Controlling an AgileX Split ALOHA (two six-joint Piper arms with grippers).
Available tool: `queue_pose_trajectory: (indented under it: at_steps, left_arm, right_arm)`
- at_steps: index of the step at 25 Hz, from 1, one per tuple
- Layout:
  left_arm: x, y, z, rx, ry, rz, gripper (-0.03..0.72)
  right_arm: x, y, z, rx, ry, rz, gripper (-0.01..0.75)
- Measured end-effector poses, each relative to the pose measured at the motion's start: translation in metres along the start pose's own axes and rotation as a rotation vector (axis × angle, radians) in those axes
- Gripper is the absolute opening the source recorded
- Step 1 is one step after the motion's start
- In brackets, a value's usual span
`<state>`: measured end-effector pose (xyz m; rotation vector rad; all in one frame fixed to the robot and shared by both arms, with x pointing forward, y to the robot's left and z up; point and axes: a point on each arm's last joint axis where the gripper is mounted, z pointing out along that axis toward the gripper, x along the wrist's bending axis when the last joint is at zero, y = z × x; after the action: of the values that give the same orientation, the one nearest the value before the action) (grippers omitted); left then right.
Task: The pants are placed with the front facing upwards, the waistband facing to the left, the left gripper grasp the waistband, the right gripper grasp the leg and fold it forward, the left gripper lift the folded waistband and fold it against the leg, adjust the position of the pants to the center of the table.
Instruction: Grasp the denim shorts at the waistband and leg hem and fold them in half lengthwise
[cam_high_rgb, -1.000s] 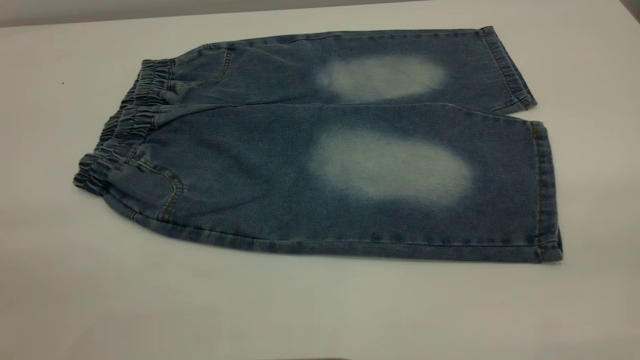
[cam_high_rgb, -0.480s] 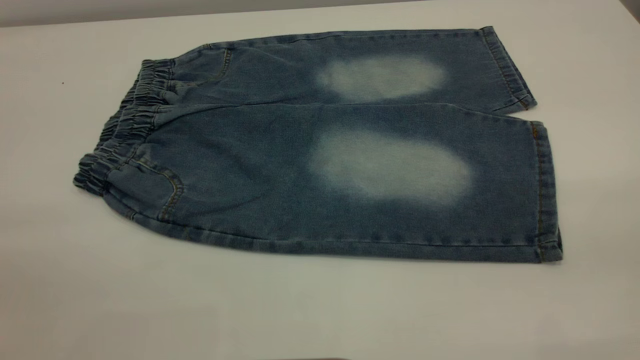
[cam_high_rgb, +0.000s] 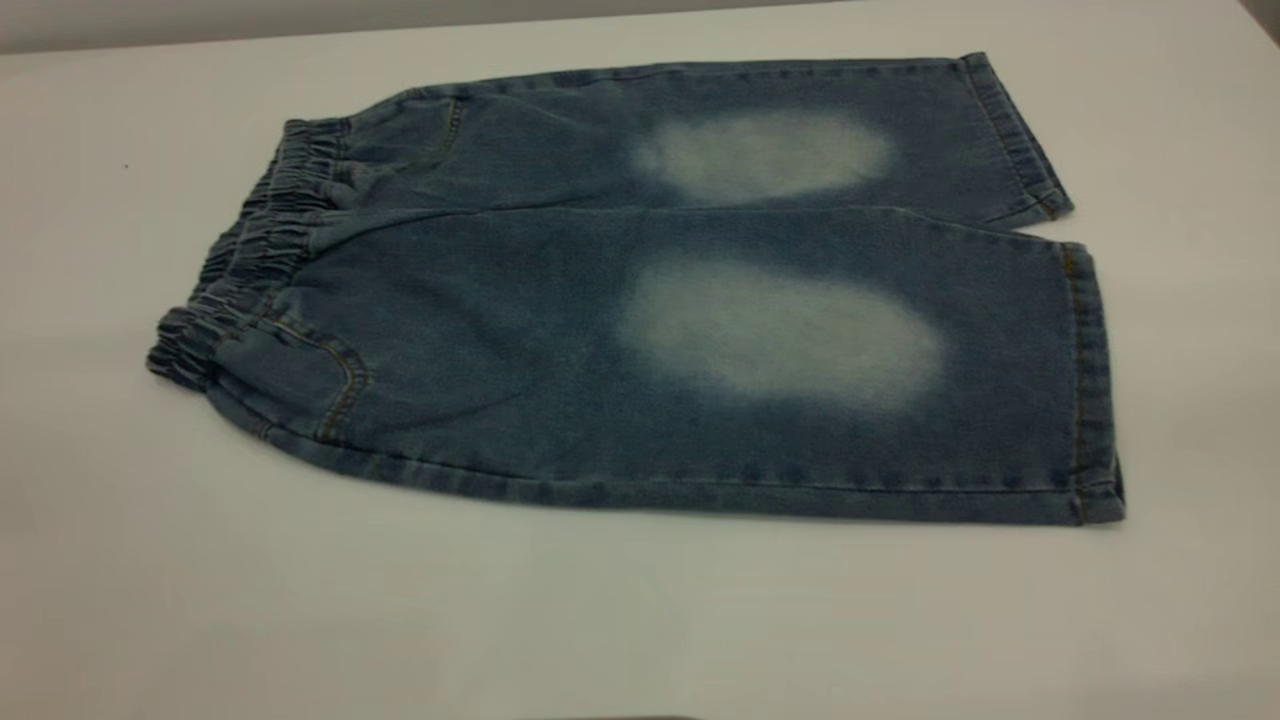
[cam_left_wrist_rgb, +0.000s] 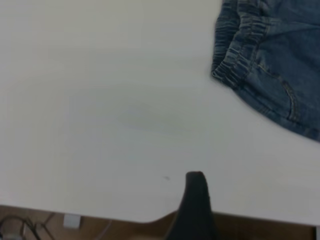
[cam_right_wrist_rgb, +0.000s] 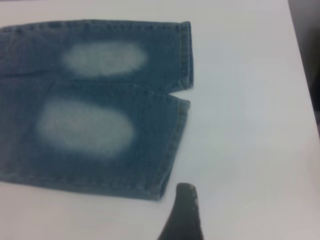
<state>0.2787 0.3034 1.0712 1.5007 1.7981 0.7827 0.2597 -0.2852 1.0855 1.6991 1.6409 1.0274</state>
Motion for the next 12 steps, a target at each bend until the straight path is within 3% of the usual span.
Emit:
queue_pose_trajectory:
  at_steps: [8, 12]
  left_arm:
    - [-0.009, 0.05, 0.091, 0.255, 0.037, -0.06, 0.554]
    - [-0.011, 0.059, 0.136, 0.334, 0.047, -0.096, 0.554]
  right_arm:
    - [0.001, 0.034, 0.058, 0.211, 0.075, 0.053, 0.551]
    - [0.005, 0.041, 0.078, 0.25, 0.147, 0.056, 0.551]
